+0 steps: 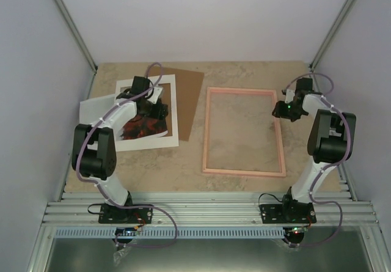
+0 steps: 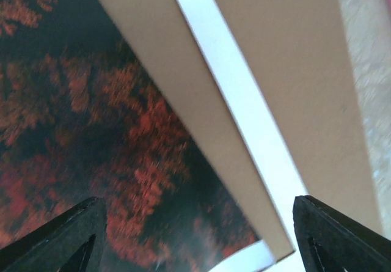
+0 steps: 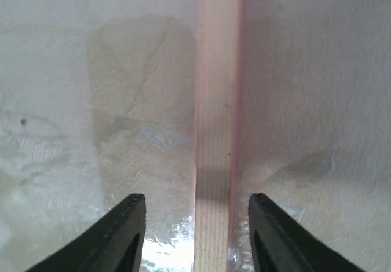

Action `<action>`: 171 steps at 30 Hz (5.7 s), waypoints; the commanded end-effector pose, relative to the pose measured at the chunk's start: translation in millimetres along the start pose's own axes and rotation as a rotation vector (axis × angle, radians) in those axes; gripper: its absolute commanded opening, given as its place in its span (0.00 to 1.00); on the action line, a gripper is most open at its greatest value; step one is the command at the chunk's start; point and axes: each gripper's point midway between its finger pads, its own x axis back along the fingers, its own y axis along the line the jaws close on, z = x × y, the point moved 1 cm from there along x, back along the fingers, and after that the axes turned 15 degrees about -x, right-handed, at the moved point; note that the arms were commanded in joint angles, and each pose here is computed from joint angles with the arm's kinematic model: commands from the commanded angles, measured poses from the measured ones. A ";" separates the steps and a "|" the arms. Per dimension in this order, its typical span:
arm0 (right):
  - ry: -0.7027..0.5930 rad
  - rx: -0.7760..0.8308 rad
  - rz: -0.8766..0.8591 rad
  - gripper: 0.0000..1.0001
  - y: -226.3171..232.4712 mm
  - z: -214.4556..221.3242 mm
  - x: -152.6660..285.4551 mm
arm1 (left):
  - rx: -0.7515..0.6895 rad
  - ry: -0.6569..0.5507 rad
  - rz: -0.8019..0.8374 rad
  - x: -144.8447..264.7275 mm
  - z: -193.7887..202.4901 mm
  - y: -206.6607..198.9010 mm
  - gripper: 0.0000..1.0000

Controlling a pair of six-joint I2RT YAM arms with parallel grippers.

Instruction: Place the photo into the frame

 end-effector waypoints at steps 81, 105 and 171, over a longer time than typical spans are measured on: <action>-0.337 0.019 -1.080 0.98 258.8 -124.1 274.2 | 0.155 0.399 -0.209 -93.7 94.5 -40.0 0.22; -0.253 0.062 -1.042 0.98 243.0 -98.7 224.7 | 0.203 0.062 0.003 12.0 -7.6 -82.3 0.19; 0.203 0.242 -0.766 0.00 144.7 79.0 83.7 | -0.066 -0.309 0.173 79.0 -77.2 -76.2 0.99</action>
